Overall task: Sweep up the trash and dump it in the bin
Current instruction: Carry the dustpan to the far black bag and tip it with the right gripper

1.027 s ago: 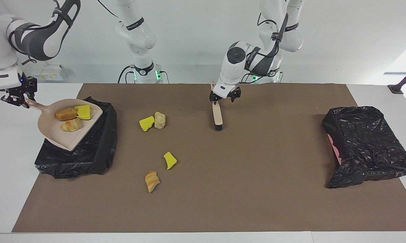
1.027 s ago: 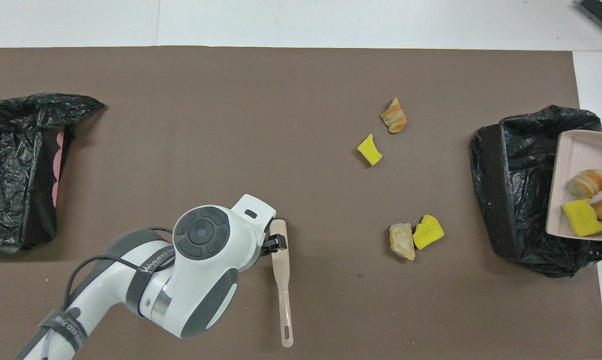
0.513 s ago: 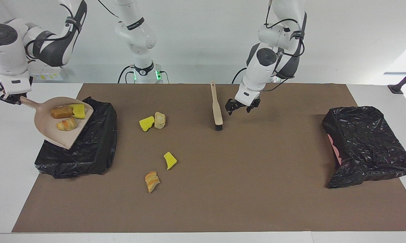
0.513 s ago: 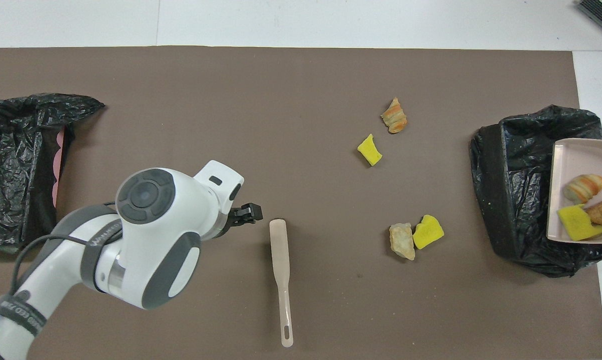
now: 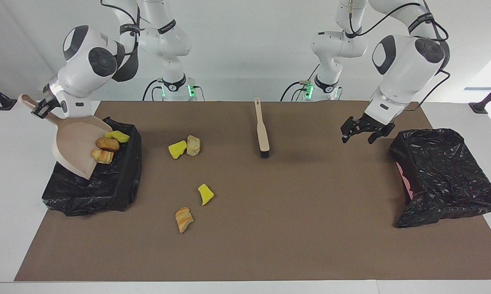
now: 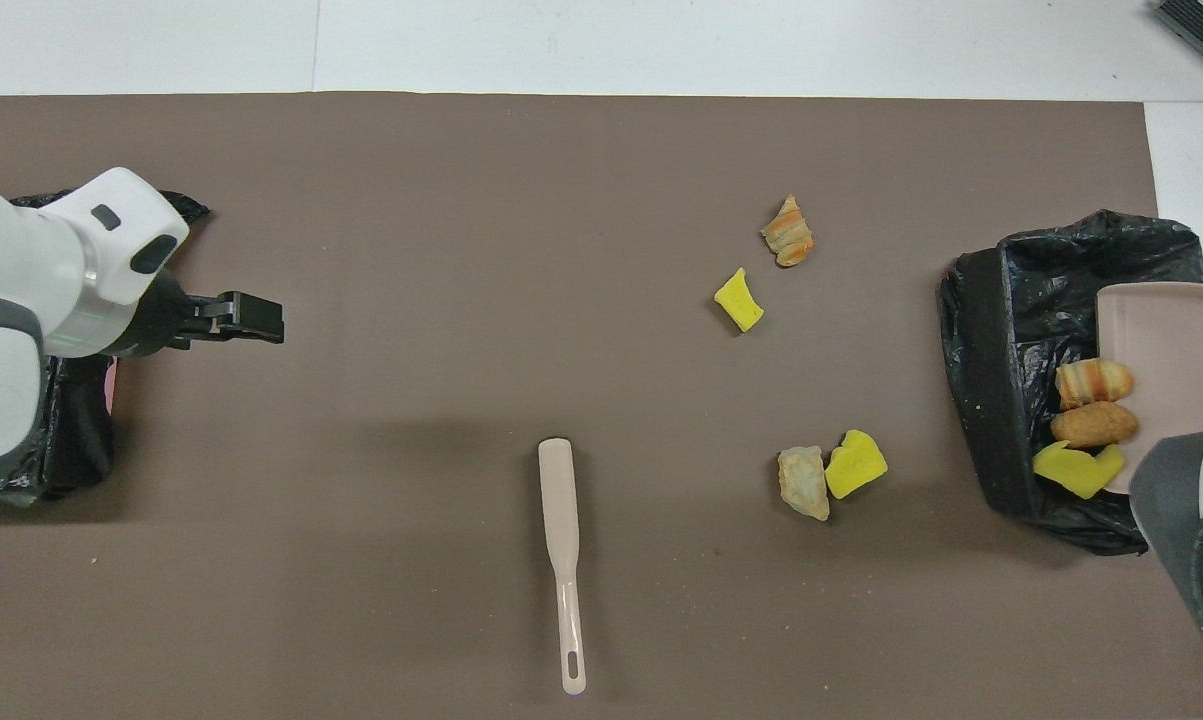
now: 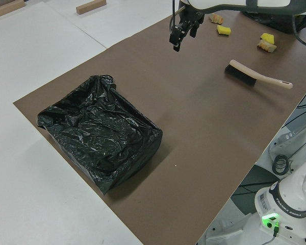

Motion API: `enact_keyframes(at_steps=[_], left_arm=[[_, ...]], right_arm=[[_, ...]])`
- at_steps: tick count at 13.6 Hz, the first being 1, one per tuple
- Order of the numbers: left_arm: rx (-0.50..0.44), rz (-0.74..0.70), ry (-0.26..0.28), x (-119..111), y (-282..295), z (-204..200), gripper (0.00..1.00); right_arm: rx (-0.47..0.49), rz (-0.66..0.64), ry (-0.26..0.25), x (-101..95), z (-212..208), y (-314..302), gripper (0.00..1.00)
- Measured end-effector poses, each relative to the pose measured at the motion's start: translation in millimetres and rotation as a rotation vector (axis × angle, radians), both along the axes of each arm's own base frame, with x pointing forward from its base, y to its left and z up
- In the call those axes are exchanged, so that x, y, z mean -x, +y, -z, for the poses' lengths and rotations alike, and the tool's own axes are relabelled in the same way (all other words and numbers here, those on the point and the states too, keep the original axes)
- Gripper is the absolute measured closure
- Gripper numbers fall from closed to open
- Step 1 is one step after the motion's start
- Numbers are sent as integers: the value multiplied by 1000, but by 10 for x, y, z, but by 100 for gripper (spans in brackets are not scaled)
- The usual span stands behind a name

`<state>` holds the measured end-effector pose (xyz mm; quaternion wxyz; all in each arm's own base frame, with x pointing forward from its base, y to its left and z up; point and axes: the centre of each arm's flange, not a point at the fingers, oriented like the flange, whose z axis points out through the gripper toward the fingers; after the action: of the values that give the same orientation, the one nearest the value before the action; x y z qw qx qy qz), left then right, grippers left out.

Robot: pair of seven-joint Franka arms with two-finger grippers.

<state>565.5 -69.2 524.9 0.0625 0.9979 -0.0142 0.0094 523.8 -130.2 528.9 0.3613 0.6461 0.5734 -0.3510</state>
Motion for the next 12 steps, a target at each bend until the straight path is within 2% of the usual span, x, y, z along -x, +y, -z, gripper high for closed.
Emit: enact_keyframes(at_steps=[3,7,12], left_arm=[[-1,-11,17,-11,364,-230,0],[-67,6,24,40,588,-700,0],[-83,29,7,58,557,-851,0]], right_arm=[[62,1,-23,-16,-237,-23,69],[77,15,-66,-36,-604,79,69],[-85,60,-149,-90,-743,642,69]])
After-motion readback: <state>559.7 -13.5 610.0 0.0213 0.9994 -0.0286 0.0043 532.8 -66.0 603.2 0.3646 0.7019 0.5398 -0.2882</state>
